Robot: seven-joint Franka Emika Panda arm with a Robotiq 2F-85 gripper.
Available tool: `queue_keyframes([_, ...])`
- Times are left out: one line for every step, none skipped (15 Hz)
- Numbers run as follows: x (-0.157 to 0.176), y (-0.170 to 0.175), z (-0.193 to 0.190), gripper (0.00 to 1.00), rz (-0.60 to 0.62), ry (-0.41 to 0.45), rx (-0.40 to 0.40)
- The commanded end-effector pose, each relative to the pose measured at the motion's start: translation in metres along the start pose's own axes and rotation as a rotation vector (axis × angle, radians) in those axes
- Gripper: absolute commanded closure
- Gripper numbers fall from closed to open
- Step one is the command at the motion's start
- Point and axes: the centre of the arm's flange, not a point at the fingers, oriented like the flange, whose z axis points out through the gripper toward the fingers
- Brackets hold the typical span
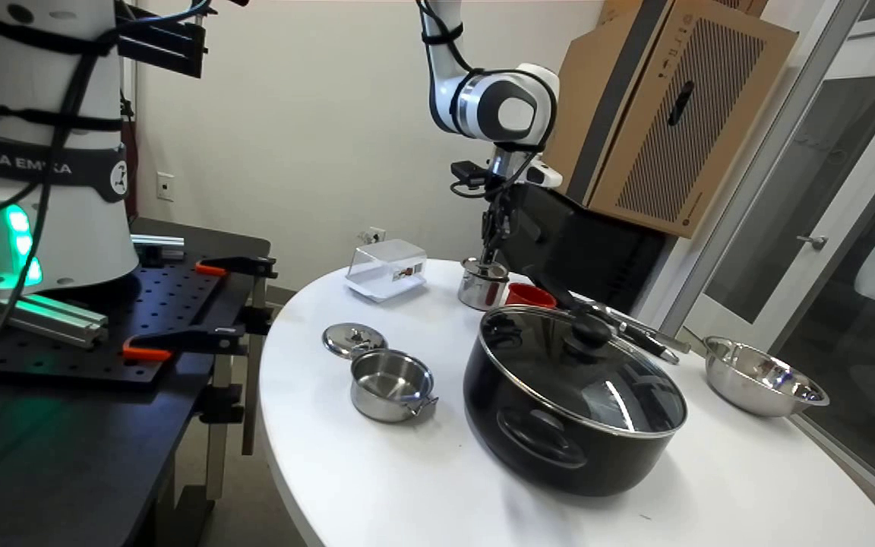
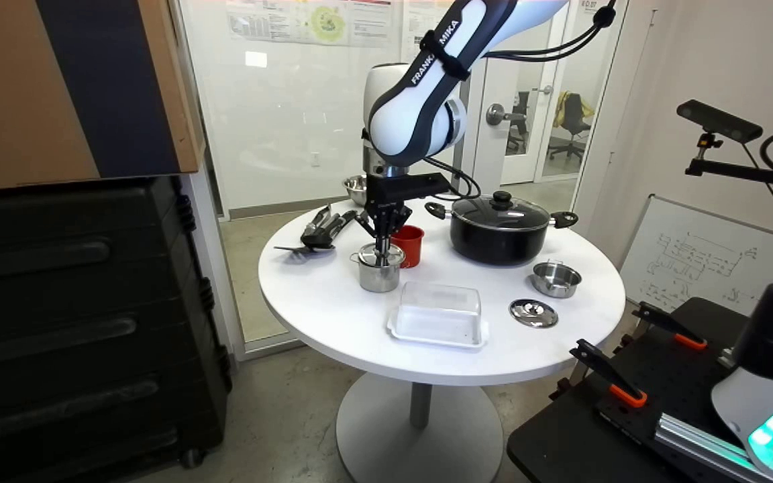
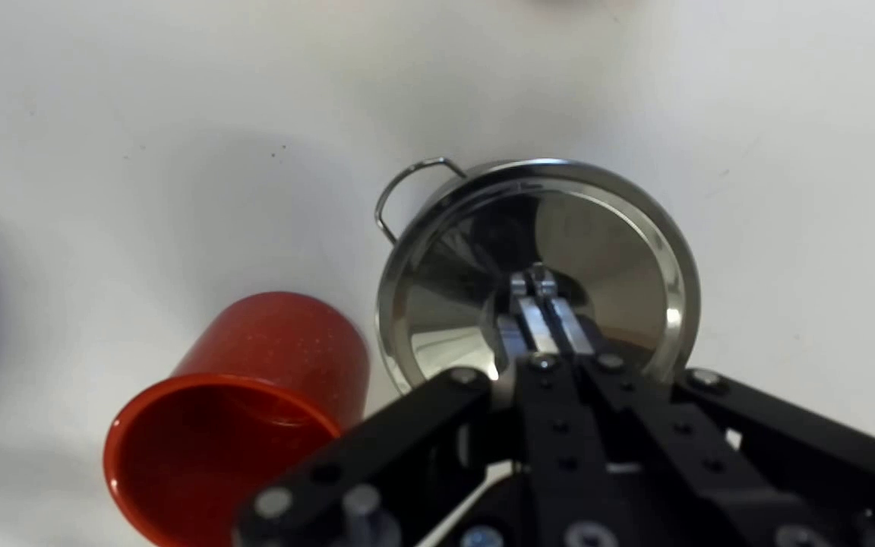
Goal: Pick up the silver lid on the left and place it on the silver pot on the left
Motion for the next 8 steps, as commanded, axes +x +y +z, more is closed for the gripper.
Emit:
queue_keyframes([0.0018,-0.0011,-0.0012,1.0,0.024,0.009,0.004])
queue_keyframes([0.0026,-0.0014,-0.0012,1.0,0.024,0.009,0.004])
queue_keyframes([0.0041,-0.0023,-0.0014,1.0,0.025,0.011,0.004])
queue_keyframes([0.0051,-0.0029,-0.0017,1.0,0.025,0.011,0.004])
queue_keyframes([0.0064,-0.0034,-0.0019,1.0,0.026,0.012,0.003])
queue_keyframes([0.0074,-0.0039,-0.002,1.0,0.027,0.012,0.003])
queue_keyframes([0.0081,-0.0044,-0.002,1.0,0.028,0.013,0.003])
queue_keyframes([0.0087,-0.005,-0.0016,1.0,0.029,0.014,0.003])
